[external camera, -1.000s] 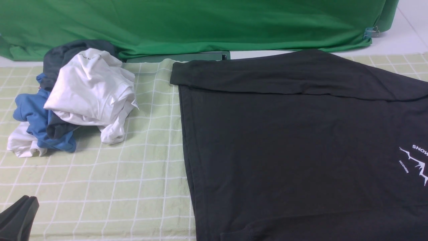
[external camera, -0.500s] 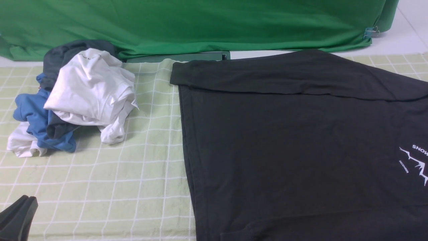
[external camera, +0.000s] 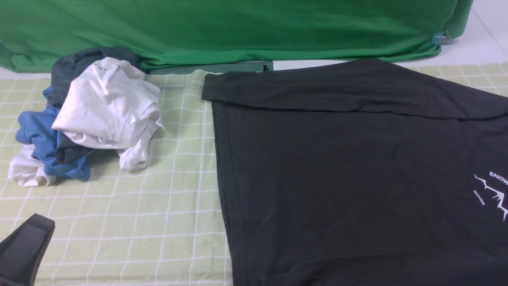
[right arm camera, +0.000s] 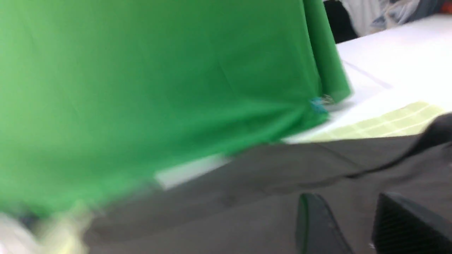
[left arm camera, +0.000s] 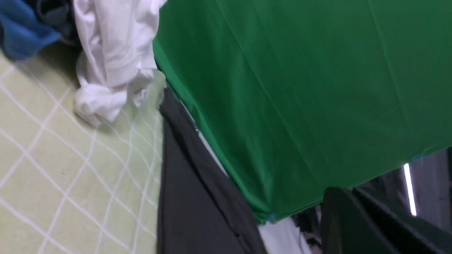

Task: Fold a long-sleeved shirt over a green coffee tablecloth.
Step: 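Grasp the left edge of the dark T-shirt lying flat on the table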

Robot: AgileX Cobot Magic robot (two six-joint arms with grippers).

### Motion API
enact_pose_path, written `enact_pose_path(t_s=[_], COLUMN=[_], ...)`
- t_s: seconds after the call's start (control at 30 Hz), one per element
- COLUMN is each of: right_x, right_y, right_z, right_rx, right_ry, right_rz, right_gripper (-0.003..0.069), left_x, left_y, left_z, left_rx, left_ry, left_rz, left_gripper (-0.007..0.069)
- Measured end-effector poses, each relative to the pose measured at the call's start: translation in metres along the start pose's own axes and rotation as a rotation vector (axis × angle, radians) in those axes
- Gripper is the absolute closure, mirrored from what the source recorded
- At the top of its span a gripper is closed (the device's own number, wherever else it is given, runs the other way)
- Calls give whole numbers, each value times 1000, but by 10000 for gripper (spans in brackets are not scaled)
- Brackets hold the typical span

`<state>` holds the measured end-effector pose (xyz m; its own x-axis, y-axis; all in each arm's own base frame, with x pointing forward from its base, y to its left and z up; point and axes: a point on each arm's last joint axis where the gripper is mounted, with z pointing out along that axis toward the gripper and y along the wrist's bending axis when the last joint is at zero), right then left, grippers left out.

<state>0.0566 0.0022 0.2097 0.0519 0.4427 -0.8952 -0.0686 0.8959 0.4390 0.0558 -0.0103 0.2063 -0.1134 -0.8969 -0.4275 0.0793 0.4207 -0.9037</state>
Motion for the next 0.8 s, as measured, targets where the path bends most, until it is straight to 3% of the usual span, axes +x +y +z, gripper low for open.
enact_pose_path(t_s=[0.27, 0.5, 0.63, 0.67, 0.73, 0.8], right_x=[-7, -18, -37, -56, -81, -113], right_y=[3, 7, 16, 25, 38, 55], right_z=[0, -2, -3, -3, -2, 6], right_rx=[-36, -105, -131, -136, -135, -95], right_ry=[-77, -192, -237, -259, -279, -219], right_rz=[144, 281, 255, 192, 95, -66], right_gripper=[414, 438, 554, 608, 637, 649], left_x=[-10, -19, -37, -45, -53, -60], left_y=[-2, -13, -55, -77, -102, -128], left_z=[-1, -3, -11, -12, -8, 8], left_rx=[23, 76, 179, 200, 192, 111], left_ry=[-110, -175, -214, -215, -186, -63], left_rz=[57, -78, 16, 97, 194, 324], left_gripper=[608, 608, 608, 608, 608, 608])
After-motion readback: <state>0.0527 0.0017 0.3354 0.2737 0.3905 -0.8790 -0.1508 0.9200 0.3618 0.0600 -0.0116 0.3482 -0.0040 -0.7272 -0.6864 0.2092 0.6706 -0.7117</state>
